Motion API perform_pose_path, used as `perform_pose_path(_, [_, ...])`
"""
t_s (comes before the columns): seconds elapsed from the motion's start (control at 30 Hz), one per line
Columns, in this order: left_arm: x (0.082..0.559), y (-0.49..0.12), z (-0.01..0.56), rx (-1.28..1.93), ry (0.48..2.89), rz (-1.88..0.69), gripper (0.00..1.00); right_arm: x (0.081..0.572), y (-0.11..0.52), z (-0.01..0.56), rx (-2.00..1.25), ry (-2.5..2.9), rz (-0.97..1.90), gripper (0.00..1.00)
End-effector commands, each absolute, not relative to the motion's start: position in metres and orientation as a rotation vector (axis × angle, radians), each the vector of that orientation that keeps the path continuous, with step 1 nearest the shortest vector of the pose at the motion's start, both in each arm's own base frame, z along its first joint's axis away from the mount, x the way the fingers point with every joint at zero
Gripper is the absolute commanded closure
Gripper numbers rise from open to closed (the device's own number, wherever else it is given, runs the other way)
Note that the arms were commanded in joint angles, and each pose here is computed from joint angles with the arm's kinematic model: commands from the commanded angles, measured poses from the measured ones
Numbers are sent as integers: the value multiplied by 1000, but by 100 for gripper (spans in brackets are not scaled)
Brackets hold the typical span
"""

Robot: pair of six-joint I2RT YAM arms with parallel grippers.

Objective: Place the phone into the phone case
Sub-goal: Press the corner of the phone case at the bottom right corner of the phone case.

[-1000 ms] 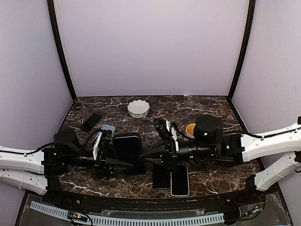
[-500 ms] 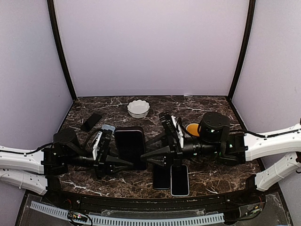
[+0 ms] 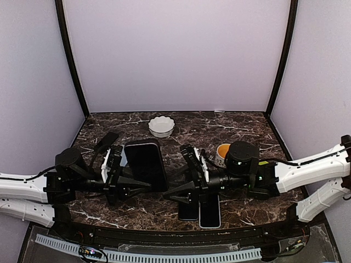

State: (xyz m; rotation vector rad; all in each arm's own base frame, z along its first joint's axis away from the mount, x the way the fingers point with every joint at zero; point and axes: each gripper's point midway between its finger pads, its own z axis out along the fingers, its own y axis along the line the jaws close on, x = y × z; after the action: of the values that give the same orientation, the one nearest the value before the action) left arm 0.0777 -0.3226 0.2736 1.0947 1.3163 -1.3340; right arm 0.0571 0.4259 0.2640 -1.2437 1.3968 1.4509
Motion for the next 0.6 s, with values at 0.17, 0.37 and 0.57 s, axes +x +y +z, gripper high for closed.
perform_pose_path(0.17, [77, -321, 309, 1057, 1207, -1343, 100, 62, 437, 283, -1190, 1335, 1487, 100])
perform_pose_path(0.37, [78, -319, 309, 1052, 1204, -1323, 100, 71, 429, 283, -1139, 1371, 1422, 100])
perform_pose_path(0.57, [78, -318, 309, 1052, 1202, -1317, 100, 76, 421, 276, -1121, 1415, 1380, 55])
